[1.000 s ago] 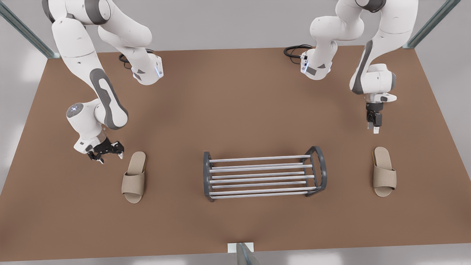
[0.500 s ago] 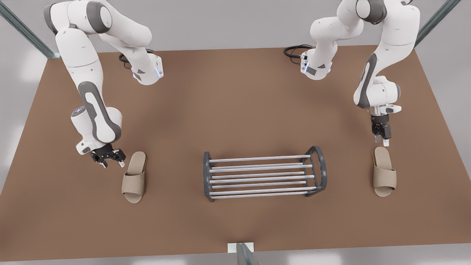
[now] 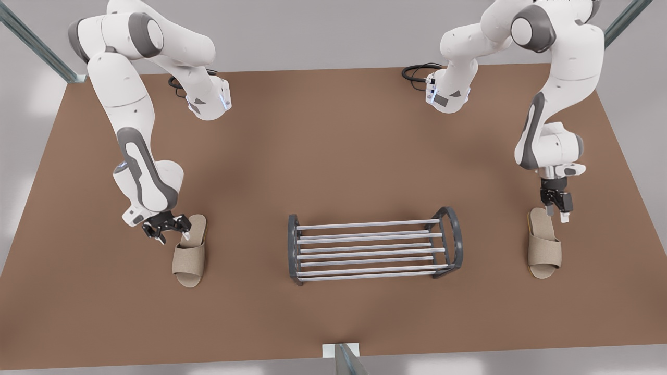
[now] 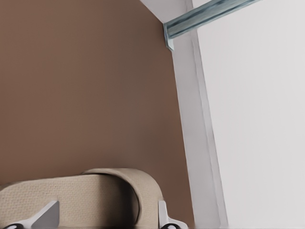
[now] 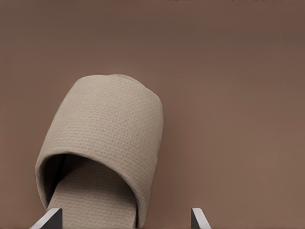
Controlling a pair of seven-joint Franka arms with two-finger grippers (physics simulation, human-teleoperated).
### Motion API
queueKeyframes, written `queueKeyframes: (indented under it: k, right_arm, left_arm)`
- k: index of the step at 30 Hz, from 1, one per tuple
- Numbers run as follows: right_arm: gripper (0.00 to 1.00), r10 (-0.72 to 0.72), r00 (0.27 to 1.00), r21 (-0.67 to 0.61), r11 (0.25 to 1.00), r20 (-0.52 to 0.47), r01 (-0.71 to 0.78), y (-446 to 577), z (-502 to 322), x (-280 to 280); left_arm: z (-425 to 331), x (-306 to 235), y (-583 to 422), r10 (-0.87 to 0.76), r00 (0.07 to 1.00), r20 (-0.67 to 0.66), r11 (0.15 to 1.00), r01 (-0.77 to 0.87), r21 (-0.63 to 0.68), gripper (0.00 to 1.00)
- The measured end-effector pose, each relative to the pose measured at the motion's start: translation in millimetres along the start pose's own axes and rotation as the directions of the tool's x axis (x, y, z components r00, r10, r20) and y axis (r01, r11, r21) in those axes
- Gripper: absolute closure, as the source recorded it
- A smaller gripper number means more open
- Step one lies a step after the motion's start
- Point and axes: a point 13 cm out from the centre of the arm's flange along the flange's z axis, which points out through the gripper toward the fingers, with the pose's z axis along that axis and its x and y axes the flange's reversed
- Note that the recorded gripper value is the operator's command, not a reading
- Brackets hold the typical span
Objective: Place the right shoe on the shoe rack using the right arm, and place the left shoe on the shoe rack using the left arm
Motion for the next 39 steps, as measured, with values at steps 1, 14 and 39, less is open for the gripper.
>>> queueKeyframes:
  k: [1,14,39]
  right_arm:
    - [0.0,-0.01,1.0,0.001,1.0,0.003,0.01,-1,1,-2]
    - [0.0,-0.107,0.994,0.013,0.994,0.015,0.107,1,25,-17]
    - [0.04,-0.176,0.983,0.038,0.984,0.045,0.174,-2,48,-44]
  left_arm:
    - [4,2,-1,-0.003,1.0,-0.004,1.0,0.003,0.0,0.0]
    - [35,14,-5,-0.061,0.998,-0.028,0.998,0.062,0.003,0.0]
    - [89,21,-32,-0.1,0.994,-0.051,0.993,0.102,0.058,0.0]
